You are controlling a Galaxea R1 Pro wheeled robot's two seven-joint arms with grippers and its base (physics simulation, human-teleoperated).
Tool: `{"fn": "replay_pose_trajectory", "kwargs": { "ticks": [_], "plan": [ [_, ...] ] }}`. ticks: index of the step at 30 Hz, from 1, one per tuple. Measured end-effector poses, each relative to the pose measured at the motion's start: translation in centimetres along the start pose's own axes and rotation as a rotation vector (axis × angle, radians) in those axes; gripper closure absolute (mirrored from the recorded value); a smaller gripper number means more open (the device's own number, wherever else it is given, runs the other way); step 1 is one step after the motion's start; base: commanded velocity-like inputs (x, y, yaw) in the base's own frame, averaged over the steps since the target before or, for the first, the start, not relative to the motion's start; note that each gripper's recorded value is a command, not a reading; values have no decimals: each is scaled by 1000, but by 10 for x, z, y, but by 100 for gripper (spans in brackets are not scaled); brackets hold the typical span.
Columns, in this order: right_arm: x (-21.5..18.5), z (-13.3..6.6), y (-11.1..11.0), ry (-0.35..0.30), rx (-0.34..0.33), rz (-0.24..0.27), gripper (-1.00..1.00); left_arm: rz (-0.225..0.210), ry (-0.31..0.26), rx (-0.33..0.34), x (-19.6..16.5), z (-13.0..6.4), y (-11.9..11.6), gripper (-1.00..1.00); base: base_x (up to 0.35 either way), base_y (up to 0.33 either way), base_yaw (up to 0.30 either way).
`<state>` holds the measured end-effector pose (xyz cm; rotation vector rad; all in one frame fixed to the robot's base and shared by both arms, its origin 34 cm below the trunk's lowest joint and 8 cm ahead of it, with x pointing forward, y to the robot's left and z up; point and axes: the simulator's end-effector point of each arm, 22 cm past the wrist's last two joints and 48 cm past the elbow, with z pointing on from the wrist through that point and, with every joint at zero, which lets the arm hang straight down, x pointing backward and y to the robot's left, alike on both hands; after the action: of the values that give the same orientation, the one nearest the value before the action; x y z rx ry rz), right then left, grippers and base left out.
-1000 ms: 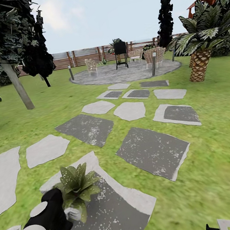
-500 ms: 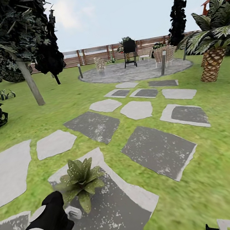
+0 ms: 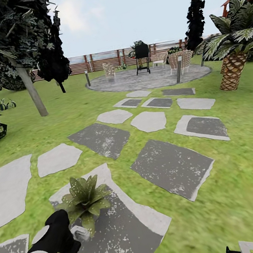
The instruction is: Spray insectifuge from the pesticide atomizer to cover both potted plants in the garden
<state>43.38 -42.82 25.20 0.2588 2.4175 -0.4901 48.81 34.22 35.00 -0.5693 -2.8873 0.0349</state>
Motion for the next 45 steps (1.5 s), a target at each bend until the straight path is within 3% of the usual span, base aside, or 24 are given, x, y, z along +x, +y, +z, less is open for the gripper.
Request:
{"fn": "replay_pose_trajectory", "kwargs": {
  "ticks": [3,5,9,12,27,36,38,42,45],
  "plan": [
    [0,0,0,0,0,0,-100,-65,-44,0,-3,-5,12,100,0,0,-249],
    [0,0,0,0,0,2,-100,-85,-68,-20,-8,-6,17,100,0,0,-288],
    [0,0,-1,0,3,3,-100,-68,-132,-123,-22,-10,38,100,0,0,-226],
    [0,0,0,0,3,3,-100,-77,-179,-112,-32,-11,36,100,0,0,-43],
    [0,0,0,0,-1,1,-100,-86,-189,-114,-32,-12,42,100,-286,-1,-2],
    [1,0,-1,2,5,11,-100,-74,-194,-91,-38,-9,28,100,-206,-196,-155],
    [1,0,-2,2,8,12,-100,-68,-202,-71,-44,-8,16,100,-110,-262,-295],
    [-1,1,-7,-2,16,12,-100,-17,-237,-41,-62,-7,-11,100,-35,-276,-207],
    [-2,1,-9,-3,20,11,-100,24,-266,-38,-71,-7,-19,100,-5,-286,-36]
  ]
}}
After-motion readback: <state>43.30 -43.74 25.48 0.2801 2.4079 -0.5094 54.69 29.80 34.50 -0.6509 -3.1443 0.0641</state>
